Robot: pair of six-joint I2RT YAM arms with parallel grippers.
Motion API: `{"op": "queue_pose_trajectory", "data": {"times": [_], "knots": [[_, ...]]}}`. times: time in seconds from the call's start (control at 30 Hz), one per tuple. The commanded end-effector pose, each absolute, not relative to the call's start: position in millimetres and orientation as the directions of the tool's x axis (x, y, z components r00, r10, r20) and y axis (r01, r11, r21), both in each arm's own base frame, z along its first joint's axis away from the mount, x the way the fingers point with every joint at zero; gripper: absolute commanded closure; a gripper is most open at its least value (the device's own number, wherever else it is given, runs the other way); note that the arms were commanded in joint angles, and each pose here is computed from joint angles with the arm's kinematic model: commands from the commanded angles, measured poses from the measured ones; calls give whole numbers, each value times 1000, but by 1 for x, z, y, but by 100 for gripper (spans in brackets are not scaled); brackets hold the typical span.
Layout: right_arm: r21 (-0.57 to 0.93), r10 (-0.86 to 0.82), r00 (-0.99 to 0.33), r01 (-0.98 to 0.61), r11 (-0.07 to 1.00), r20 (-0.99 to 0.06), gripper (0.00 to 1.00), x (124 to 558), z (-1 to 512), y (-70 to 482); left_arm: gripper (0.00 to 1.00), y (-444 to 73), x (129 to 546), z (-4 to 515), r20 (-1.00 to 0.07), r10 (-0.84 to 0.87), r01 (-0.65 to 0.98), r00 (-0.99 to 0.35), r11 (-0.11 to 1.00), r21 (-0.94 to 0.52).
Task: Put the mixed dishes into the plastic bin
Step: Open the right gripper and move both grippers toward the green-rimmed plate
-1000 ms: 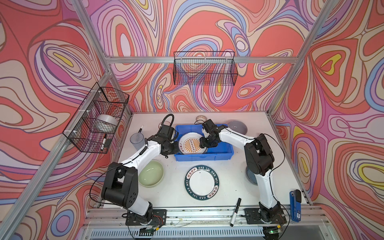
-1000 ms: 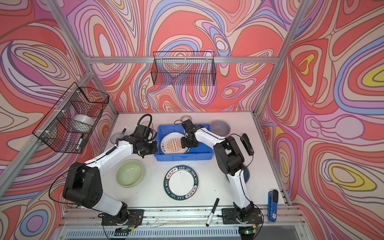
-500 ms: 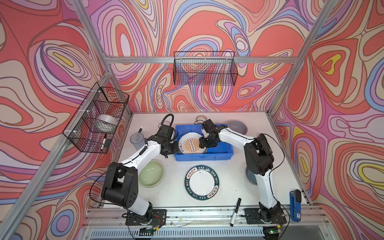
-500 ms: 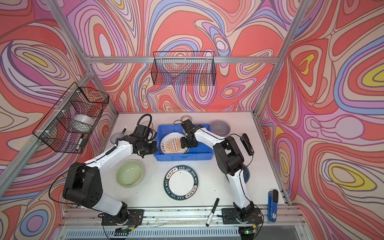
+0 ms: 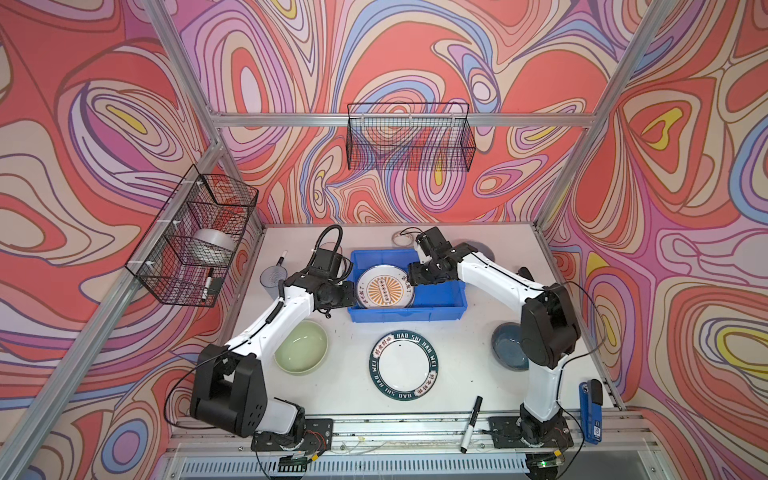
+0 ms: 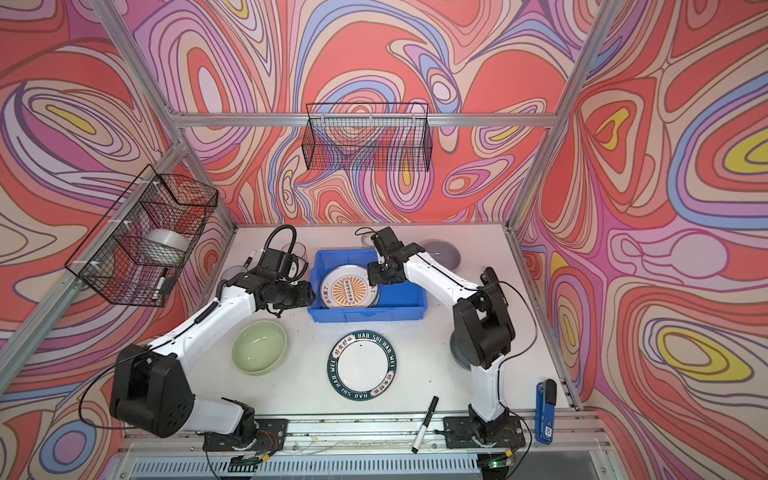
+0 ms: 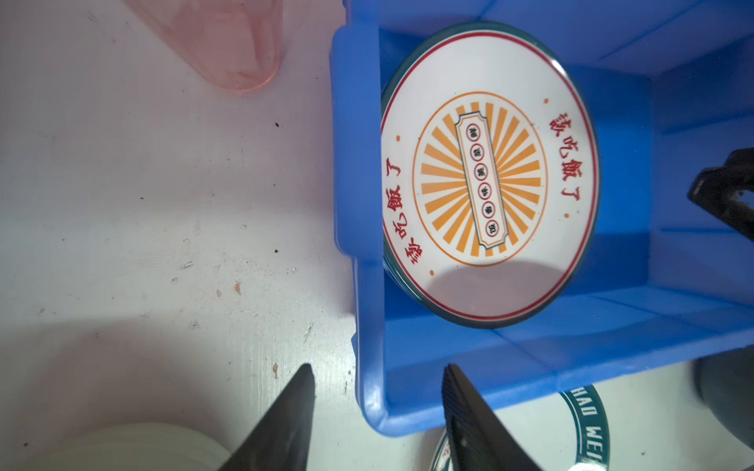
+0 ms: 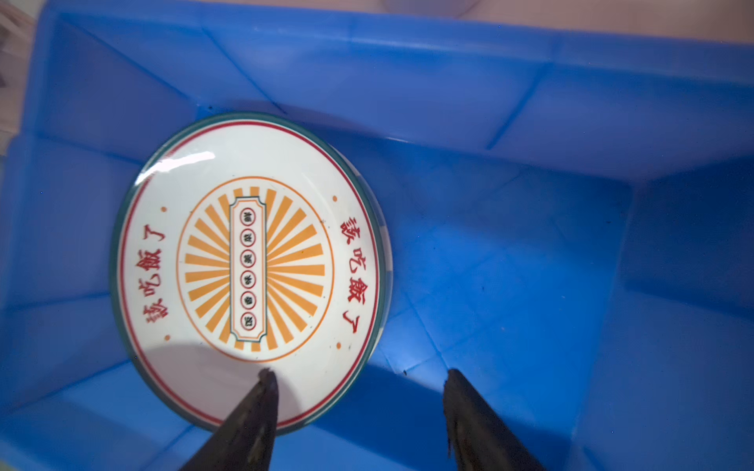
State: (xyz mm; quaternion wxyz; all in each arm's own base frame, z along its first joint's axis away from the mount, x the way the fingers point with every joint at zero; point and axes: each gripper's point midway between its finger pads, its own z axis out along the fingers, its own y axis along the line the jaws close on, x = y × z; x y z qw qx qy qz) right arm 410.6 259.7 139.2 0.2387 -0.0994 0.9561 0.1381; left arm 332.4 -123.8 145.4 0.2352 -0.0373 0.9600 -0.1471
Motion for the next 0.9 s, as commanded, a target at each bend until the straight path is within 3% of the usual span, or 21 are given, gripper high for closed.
{"op": "queue_pose_trajectory", "data": {"times": [0.0,0.23,0.47,0.87], "knots": [[242,-124,-859,-274,931,-497,35,387,157,251,40,-121,311,161,-447,-120,31,-886,949,-315],[370,-67,-833,-315,874,-550,37,330,187,243,40,-145,271,164,-406,-100,93,-908,898,-430],[442,-94,-862,-347,827,-499,38,277,168,232,41,-173,233,156,-389,-44,156,-920,869,-470],[588,-56,-927,-282,758,-372,39,210,119,219,55,-182,184,92,-249,-31,99,-968,864,-494]]}}
